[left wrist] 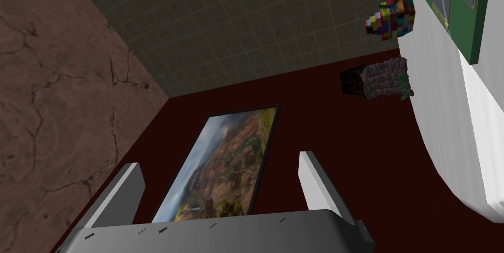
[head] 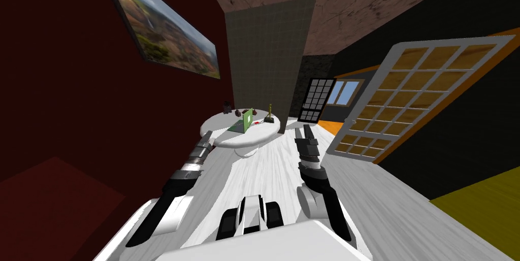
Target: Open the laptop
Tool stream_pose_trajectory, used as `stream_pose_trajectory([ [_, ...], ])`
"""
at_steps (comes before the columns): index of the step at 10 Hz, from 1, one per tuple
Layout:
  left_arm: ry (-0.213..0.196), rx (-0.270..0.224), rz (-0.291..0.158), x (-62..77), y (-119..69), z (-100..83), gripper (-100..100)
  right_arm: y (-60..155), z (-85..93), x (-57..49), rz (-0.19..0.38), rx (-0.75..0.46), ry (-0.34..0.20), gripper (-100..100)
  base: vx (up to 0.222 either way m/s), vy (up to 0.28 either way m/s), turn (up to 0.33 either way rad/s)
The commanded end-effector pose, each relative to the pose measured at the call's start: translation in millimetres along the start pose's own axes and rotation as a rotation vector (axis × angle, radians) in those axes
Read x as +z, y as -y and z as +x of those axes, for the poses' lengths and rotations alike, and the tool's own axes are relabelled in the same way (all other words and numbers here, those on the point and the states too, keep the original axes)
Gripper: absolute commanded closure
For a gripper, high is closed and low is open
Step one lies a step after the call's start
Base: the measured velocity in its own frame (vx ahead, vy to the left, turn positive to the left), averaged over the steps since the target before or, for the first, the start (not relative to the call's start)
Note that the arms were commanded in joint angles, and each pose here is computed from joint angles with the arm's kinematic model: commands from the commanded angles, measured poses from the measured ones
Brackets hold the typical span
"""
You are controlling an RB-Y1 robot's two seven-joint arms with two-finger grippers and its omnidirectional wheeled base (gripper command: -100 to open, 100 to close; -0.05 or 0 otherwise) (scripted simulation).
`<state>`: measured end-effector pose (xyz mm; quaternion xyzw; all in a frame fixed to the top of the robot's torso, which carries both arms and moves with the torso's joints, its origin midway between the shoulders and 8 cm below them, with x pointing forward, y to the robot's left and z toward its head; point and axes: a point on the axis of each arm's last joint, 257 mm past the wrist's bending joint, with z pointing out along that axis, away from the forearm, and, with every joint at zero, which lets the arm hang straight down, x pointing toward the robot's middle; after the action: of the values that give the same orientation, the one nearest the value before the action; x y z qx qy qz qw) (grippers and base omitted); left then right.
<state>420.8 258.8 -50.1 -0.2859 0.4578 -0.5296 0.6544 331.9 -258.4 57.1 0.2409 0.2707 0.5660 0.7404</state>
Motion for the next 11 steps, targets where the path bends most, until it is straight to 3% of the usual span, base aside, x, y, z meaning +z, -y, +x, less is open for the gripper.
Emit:
stream_pose_trajectory([
  [1, -0.002, 0.020, -0.053, 9.2, -14.4, -6.1, -100, 0, 0.0, 0.0, 0.000, 0.000, 0.000, 0, 0.025, -0.022, -0.221],
  [11, 0.023, 0.127, -0.255, 39.7, -69.9, -49.7, -100, 0, 0.0, 0.0, 0.000, 0.000, 0.000, 0, 0.030, -0.021, -0.170],
])
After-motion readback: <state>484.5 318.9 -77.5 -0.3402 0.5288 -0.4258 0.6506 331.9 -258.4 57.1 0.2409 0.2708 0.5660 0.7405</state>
